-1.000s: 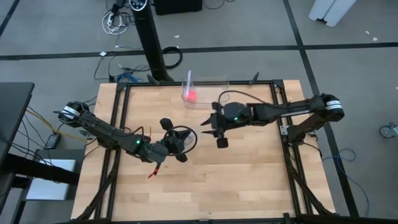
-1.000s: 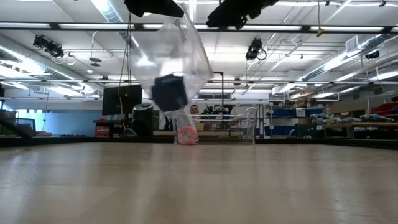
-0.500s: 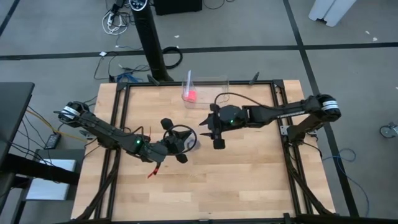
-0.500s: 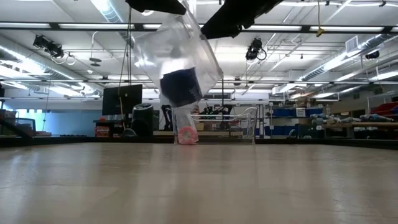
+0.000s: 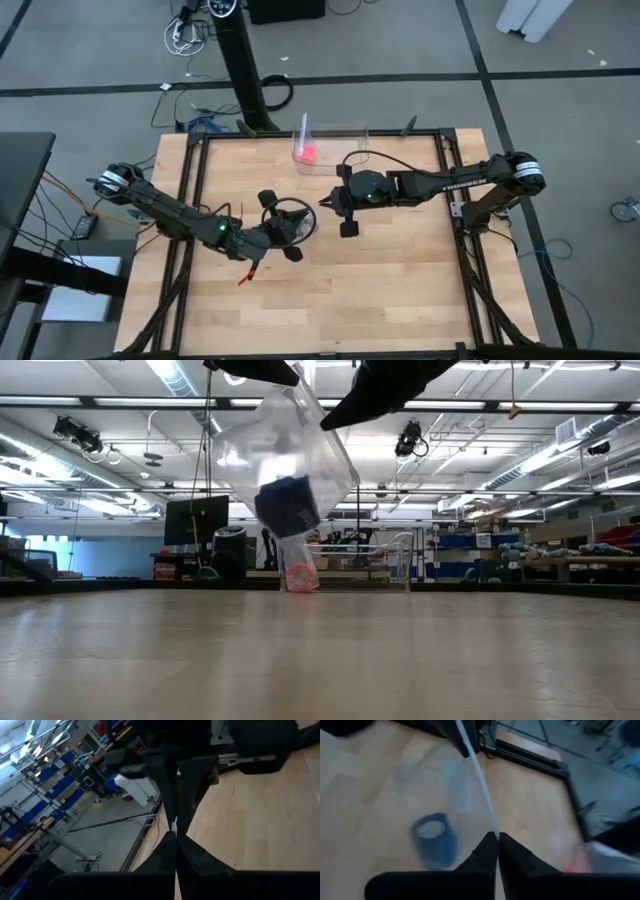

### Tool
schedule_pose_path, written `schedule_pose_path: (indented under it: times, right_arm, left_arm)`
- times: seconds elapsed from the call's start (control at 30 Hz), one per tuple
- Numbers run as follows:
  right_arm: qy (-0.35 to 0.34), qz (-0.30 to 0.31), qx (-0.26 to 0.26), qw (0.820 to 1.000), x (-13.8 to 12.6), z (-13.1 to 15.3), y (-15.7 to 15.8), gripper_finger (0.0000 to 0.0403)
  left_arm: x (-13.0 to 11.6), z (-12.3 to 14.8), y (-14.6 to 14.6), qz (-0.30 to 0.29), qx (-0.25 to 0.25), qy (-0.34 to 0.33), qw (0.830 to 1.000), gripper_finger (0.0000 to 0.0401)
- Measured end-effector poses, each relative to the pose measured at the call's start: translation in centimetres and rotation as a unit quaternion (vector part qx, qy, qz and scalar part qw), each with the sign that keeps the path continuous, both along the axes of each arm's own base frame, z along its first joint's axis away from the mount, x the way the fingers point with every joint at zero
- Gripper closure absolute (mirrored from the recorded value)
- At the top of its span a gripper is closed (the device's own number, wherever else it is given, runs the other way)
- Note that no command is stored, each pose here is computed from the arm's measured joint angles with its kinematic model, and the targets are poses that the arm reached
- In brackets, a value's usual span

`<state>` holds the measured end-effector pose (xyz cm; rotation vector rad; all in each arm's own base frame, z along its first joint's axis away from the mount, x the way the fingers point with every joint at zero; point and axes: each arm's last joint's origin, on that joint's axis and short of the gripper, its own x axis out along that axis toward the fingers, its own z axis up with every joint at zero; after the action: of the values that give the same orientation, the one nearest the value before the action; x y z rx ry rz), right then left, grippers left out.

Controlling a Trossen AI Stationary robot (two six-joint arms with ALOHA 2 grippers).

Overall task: Roll bandage
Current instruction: Put the packed rolled bandage into the transparent bin

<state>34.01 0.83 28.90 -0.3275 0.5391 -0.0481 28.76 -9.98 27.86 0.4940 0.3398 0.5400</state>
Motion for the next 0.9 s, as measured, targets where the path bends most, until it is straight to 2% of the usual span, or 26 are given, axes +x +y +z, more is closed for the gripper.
schedule_pose_path:
  times: [0.17, 0.33, 0.43, 0.6, 0.7, 0.83, 0.9]
  right_arm:
    - [0.009, -0.045, -0.090, 0.995, -1.1, 1.1, -0.8, 0.0398]
    - [0.008, -0.094, -0.194, 0.977, -2.3, 2.9, -3.0, 0.0400]
    - [0.021, -0.093, -0.263, 0.960, -2.4, 3.4, -5.1, 0.0401]
    - [0.046, -0.091, -0.372, 0.923, -2.6, 3.9, -9.3, 0.0401]
    - [0.071, -0.073, -0.402, 0.910, -3.2, 3.7, -11.8, 0.0402]
    - [0.091, -0.045, -0.404, 0.909, -3.4, 2.5, -14.8, 0.0402]
    - [0.106, -0.022, -0.416, 0.903, -3.2, 1.6, -15.9, 0.0402]
  left_arm:
    - [-0.6, -0.4, 0.2, 0.016, -0.043, -0.002, 0.999, 0.0367]
    - [-2.3, -0.9, 0.5, 0.007, -0.143, 0.022, 0.989, 0.0324]
    - [-2.9, -1.0, 0.3, -0.012, -0.185, 0.023, 0.982, 0.0299]
    - [-3.4, -1.9, 0.0, -0.055, -0.218, 0.022, 0.974, 0.0269]
    - [-3.6, -2.8, 0.1, -0.066, -0.226, 0.019, 0.972, 0.0262]
    - [-3.4, -3.5, 0.4, -0.084, -0.232, 0.000, 0.969, 0.0260]
    - [-3.3, -4.1, 0.9, -0.098, -0.243, -0.006, 0.965, 0.0260]
